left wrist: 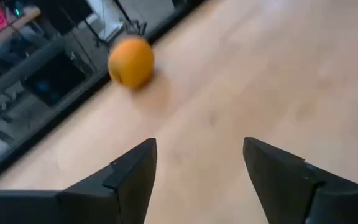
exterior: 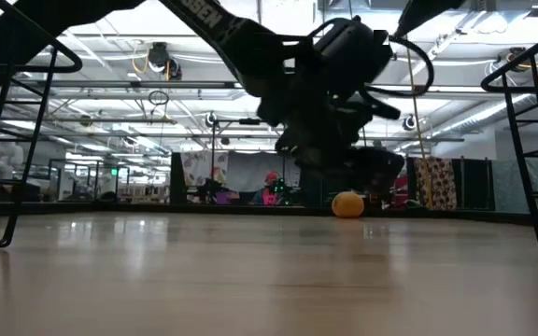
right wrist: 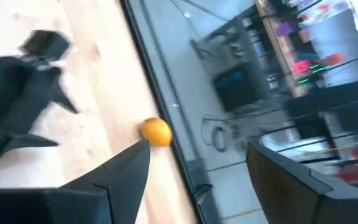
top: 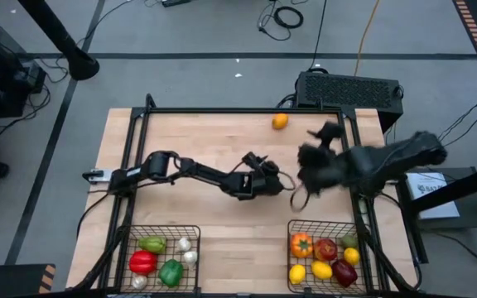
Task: Sort produce into baskets
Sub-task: Put the yellow lemon into the right black wire basket
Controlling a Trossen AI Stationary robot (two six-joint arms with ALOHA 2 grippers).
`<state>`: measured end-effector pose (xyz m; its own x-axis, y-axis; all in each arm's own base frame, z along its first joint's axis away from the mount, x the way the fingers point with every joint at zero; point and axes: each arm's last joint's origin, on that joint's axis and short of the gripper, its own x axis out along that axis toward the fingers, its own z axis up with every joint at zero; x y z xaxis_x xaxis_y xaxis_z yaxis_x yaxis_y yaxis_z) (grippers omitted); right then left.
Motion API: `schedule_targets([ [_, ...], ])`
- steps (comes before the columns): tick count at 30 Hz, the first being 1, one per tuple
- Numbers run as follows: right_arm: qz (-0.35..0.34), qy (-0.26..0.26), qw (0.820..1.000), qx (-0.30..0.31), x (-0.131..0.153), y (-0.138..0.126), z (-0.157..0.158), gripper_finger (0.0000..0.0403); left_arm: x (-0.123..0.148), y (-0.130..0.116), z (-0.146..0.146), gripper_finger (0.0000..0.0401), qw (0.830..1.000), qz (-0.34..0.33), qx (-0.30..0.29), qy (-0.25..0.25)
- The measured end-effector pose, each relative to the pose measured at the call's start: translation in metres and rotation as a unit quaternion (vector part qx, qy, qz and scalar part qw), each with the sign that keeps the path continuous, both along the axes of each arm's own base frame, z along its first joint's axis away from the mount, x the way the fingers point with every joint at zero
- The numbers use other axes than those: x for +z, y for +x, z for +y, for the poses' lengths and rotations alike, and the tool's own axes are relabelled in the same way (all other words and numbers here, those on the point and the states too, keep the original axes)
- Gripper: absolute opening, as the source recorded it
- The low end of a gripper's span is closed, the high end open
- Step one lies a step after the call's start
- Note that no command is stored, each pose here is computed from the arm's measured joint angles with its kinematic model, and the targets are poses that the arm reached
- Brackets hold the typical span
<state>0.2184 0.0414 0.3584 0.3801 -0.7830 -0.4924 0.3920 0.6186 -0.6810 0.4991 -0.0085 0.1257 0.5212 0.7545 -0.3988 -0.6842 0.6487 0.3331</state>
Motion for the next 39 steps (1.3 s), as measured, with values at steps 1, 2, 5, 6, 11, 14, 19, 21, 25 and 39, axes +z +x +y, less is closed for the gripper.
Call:
schedule_targets([
  [1,-0.012,0.019,1.0,0.005,0.005,-0.002,-0.01,0.0257,-0.004,-0.003,-0.004,0.0245,1.0,0.004,0.003,-0.006],
  [2,-0.024,0.037,0.999,0.013,0.007,-0.002,-0.02,0.0257,-0.007,-0.006,-0.007,0.0244,1.0,0.006,0.007,-0.013],
  [5,-0.045,0.097,0.992,0.065,0.006,0.001,-0.051,0.0256,-0.012,-0.016,-0.021,0.0244,0.999,0.015,0.008,-0.027],
  [6,-0.053,0.11,0.989,0.086,0.006,0.001,-0.06,0.0256,-0.012,-0.018,-0.024,0.0244,0.999,0.02,0.007,-0.028],
  [11,-0.059,0.127,0.977,0.161,-0.001,0.002,-0.091,0.0256,-0.003,-0.035,-0.036,0.0244,0.996,0.078,0.012,-0.031],
  [14,-0.047,0.125,0.98,0.149,-0.014,0.011,-0.108,0.0256,0.008,-0.044,-0.037,0.0244,0.994,0.101,0.022,-0.031],
  [19,-0.006,0.153,0.981,0.115,-0.042,0.026,-0.153,0.0256,0.031,-0.054,-0.057,0.0244,0.994,0.104,-0.002,-0.028],
  [21,0.025,0.18,0.975,0.126,-0.059,0.031,-0.172,0.0256,0.043,-0.061,-0.067,0.0244,0.994,0.11,-0.015,-0.025],
  [25,0.082,0.205,0.968,0.119,-0.089,0.034,-0.206,0.0258,0.063,-0.077,-0.083,0.0244,0.991,0.131,-0.028,-0.007],
  [39,0.222,0.243,0.933,0.146,-0.126,0.072,-0.264,0.0311,0.084,-0.097,-0.1,0.0244,0.993,0.114,-0.012,0.014],
])
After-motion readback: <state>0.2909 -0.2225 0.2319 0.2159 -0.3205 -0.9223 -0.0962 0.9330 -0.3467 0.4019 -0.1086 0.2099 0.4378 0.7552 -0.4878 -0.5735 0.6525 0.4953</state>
